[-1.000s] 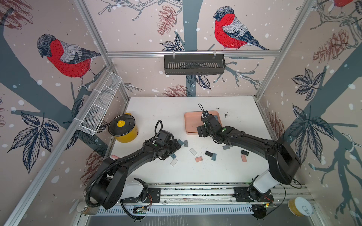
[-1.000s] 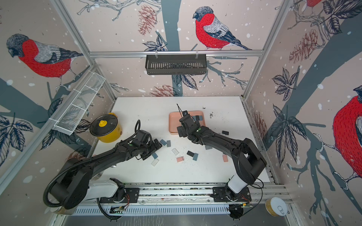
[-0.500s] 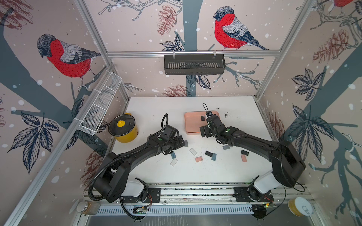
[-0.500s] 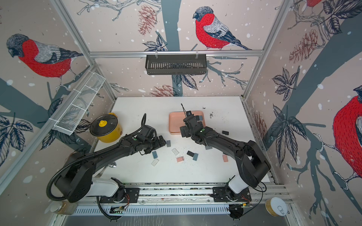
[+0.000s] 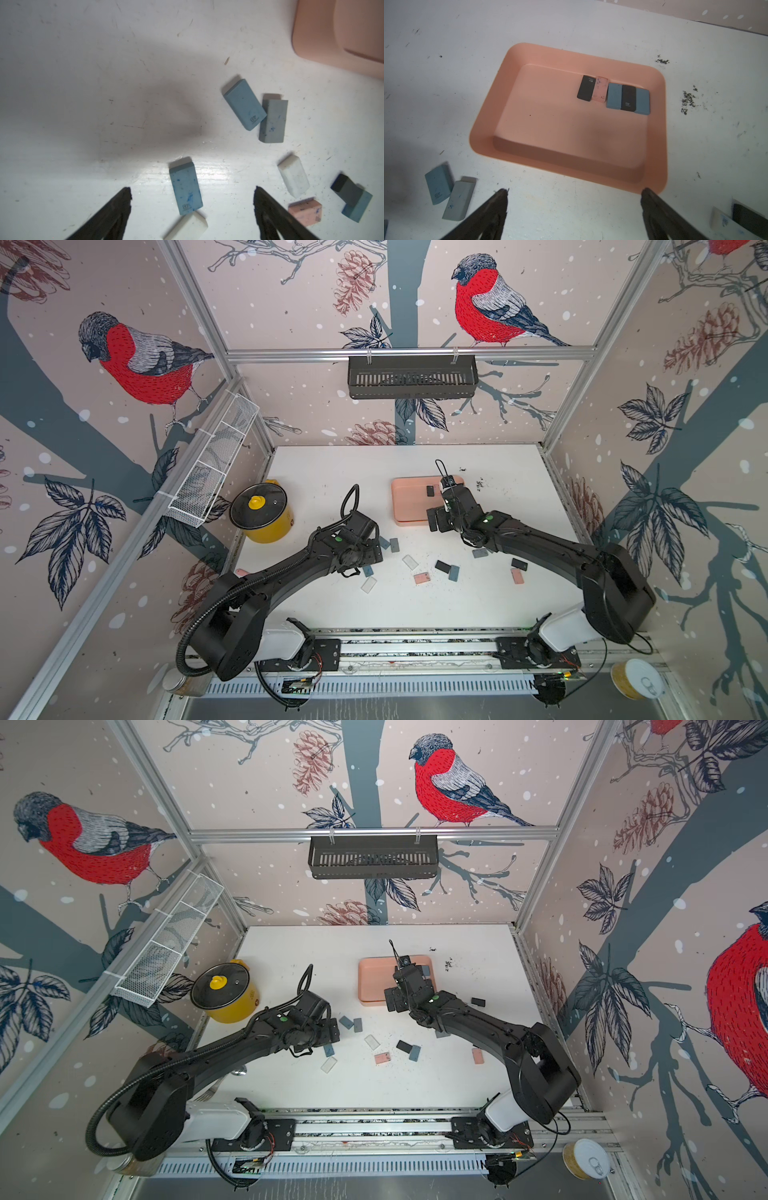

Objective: Put the eraser in the storage box
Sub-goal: Move the eraser to the center of the board, then pick up the eraser from the center of the board.

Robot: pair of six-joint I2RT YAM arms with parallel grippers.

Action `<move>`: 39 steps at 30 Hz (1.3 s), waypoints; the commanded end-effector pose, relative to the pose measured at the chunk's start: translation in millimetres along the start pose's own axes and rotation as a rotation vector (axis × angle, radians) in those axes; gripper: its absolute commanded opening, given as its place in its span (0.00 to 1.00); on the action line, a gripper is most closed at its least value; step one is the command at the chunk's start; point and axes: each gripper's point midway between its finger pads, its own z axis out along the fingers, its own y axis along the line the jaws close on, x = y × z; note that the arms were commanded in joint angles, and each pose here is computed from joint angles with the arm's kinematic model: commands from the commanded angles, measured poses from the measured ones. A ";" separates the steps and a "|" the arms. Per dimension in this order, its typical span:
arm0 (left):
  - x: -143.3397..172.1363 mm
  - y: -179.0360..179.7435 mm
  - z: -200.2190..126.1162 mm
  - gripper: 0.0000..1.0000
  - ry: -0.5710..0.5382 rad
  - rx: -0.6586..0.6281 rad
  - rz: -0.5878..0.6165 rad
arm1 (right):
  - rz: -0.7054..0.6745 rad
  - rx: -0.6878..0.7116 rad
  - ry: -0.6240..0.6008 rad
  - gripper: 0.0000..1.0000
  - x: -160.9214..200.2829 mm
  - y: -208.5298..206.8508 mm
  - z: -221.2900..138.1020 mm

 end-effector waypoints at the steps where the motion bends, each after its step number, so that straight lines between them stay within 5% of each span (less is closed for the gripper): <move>1: 11.4 5.9 5.0 0.89 0.033 -0.044 0.022 | 0.020 -0.018 -0.017 0.99 -4.1 4.6 -0.5; 19: 23.1 9.0 31.1 0.60 0.117 -0.147 0.122 | 0.025 0.000 -0.027 0.99 0.5 -2.5 -4.5; 31: 36.3 24.2 43.5 0.46 0.156 -0.361 0.277 | 0.037 0.012 -0.039 0.99 -2.2 -9.5 -6.4; 39: 31.5 21.6 40.6 0.43 0.144 -0.373 0.290 | 0.044 0.016 -0.039 0.99 -0.6 -14.7 -8.4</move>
